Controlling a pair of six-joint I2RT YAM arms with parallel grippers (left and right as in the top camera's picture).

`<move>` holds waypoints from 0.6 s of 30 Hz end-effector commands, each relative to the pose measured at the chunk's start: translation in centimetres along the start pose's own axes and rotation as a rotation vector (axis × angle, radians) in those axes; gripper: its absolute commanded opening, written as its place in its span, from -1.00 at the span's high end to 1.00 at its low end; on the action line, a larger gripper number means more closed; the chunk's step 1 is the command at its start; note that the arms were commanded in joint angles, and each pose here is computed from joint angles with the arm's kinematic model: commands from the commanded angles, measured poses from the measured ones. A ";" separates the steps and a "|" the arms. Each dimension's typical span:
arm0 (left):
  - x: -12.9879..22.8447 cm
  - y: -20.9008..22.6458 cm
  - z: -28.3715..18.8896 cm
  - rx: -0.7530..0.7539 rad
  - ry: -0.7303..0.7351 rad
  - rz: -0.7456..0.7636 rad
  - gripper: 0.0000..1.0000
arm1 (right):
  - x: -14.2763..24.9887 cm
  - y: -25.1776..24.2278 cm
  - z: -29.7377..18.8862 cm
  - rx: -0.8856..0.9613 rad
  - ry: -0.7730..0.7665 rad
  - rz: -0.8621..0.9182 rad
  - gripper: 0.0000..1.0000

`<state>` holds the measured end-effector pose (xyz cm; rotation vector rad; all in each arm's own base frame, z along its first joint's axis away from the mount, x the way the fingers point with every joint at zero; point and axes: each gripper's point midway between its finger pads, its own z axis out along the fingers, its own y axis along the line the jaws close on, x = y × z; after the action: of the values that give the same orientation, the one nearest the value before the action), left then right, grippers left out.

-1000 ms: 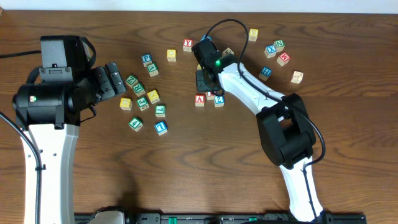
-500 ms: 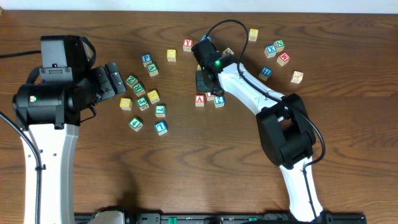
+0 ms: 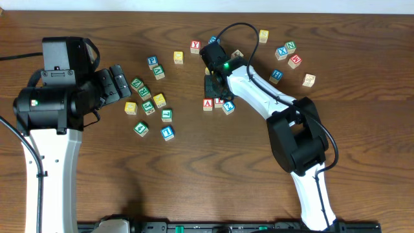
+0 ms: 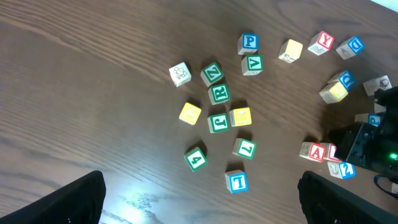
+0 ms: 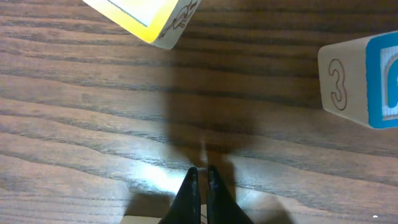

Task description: Spell out AI2

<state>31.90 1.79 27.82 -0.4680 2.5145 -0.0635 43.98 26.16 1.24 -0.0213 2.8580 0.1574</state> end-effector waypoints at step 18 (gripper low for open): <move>0.1 0.4 0.4 -0.018 0.010 0.015 -0.95 | 0.7 0.9 0.2 -0.019 0.030 0.002 0.98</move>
<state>31.90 1.79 27.82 -0.4680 2.5145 -0.0635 43.48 26.33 1.13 -0.0233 2.8811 0.1760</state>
